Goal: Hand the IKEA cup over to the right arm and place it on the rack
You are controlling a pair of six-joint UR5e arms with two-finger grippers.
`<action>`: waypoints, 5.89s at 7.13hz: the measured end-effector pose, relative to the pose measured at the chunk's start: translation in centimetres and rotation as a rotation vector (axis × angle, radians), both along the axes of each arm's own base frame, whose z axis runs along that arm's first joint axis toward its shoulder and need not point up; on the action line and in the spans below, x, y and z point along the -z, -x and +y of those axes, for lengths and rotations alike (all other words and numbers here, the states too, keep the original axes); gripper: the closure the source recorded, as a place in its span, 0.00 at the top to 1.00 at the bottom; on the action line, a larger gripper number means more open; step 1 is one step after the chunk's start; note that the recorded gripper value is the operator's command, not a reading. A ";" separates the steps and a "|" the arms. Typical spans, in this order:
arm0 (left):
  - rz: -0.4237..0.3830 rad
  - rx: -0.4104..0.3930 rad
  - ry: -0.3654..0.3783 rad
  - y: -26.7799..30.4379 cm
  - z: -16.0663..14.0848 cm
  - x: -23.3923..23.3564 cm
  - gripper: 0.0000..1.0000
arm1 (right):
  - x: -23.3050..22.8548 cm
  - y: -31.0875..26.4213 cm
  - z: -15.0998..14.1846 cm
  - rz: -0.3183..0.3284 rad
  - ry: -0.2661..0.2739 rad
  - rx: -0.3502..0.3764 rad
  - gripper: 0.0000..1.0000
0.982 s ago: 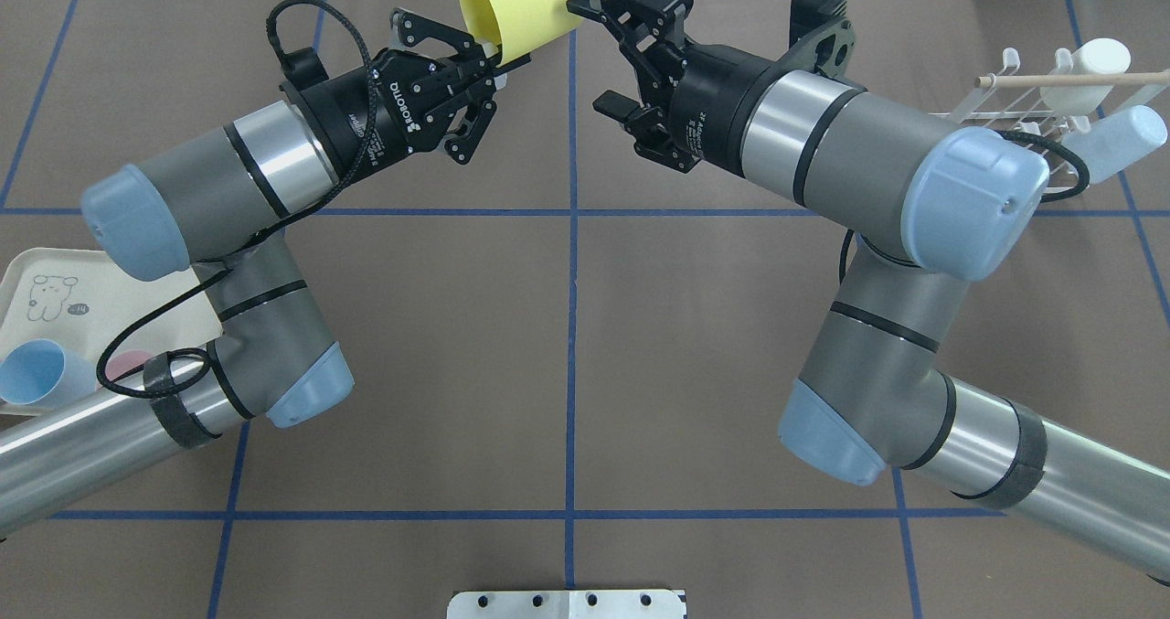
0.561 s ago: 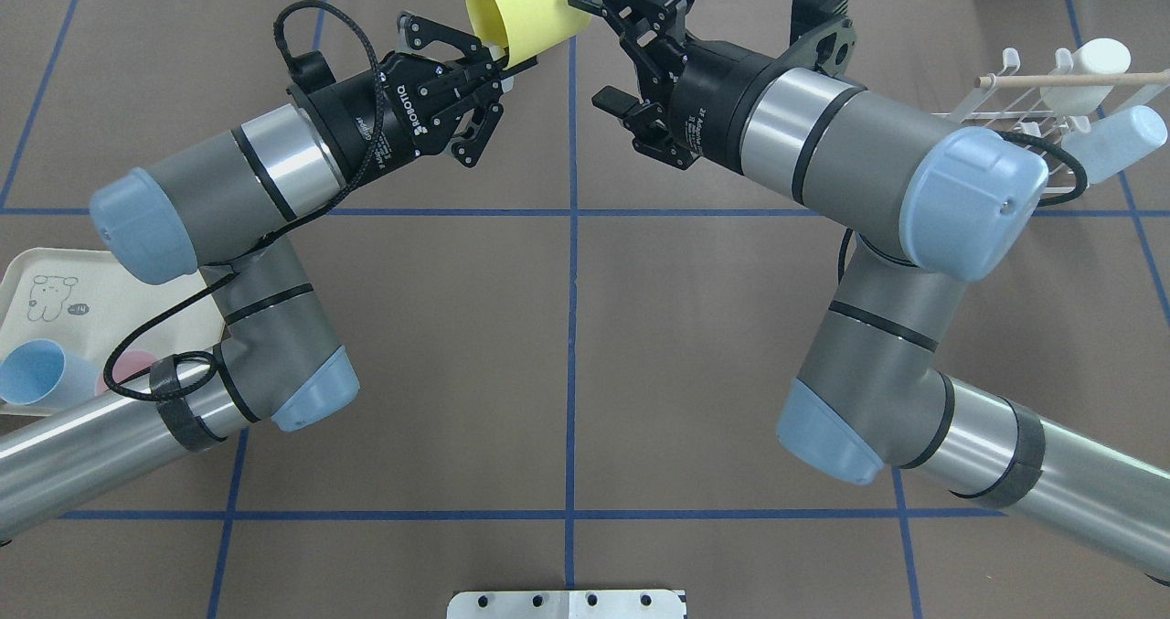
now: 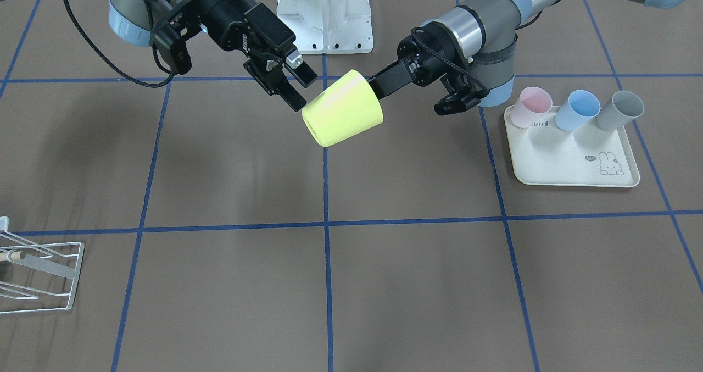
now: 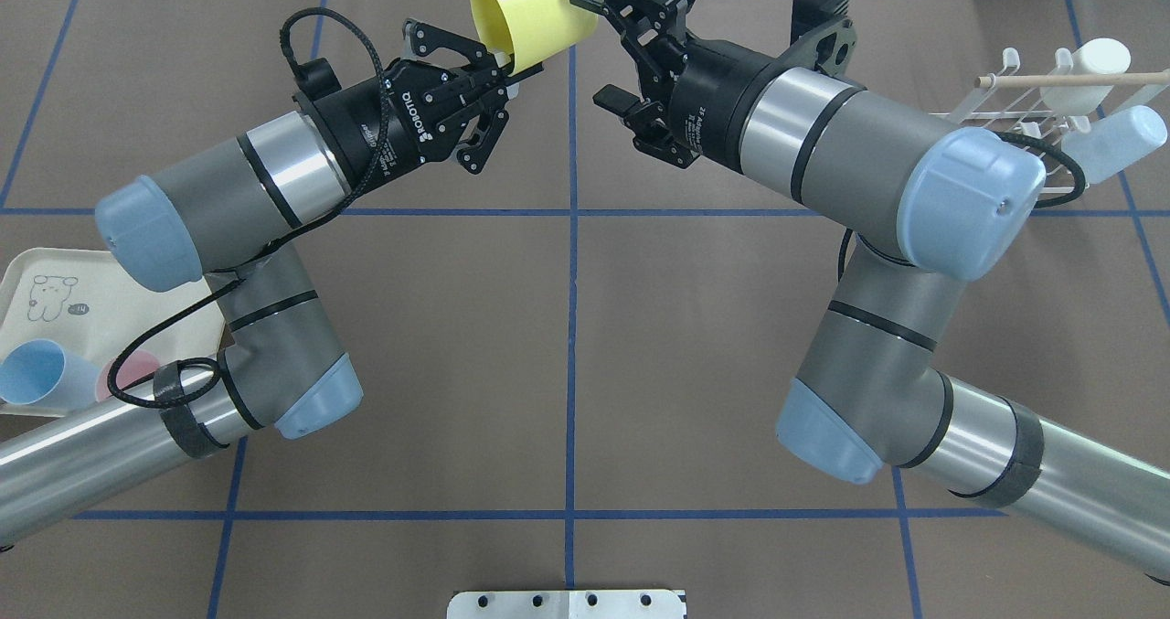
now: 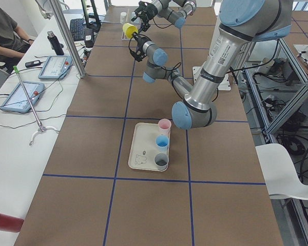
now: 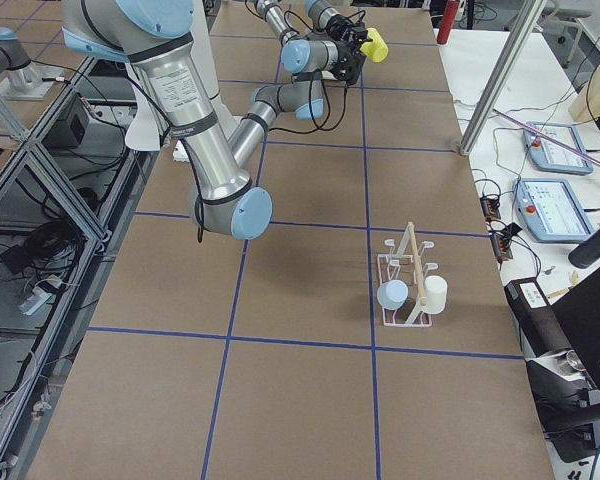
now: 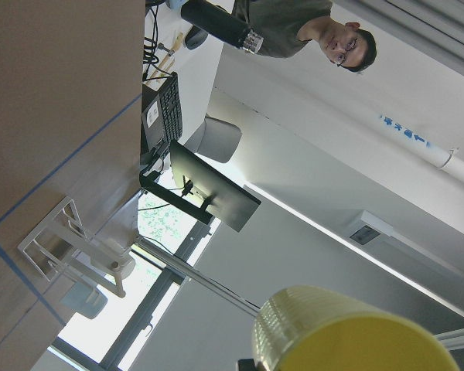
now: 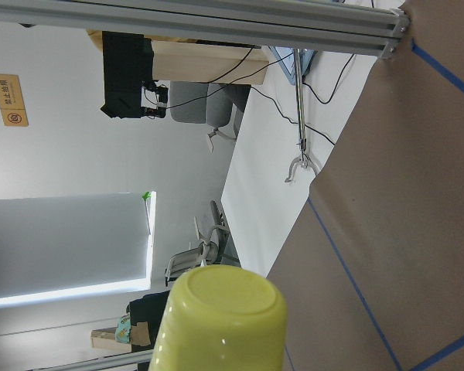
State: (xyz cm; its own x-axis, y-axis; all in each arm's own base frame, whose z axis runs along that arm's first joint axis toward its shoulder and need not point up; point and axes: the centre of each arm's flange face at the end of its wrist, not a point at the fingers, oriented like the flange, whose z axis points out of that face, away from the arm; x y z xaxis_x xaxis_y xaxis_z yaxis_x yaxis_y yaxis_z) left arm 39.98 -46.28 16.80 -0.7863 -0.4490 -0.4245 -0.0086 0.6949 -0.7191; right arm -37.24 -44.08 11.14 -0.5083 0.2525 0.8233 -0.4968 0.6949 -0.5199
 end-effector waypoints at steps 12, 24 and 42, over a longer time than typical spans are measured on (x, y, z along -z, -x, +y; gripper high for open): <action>0.053 -0.021 0.007 -1.7 2.9 1.6 0.00 | 0.0 -0.1 -0.1 0.002 0.001 -0.003 1.00; 0.081 -0.026 0.043 -3.5 4.6 2.1 0.00 | 0.0 -0.1 -0.1 0.001 0.000 -0.002 0.98; -0.486 0.228 -0.253 -3.0 2.4 3.5 1.00 | -20.1 -15.8 -8.7 0.686 -0.063 -0.349 0.00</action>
State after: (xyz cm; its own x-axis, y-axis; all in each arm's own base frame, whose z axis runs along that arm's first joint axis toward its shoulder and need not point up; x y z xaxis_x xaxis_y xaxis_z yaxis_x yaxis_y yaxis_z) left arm 43.01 -43.86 13.25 -0.5396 -0.1294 -0.8319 0.4499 0.7909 -0.4148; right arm -21.45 -52.82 31.19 0.0790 0.1133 0.9904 -0.8894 0.4567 0.0187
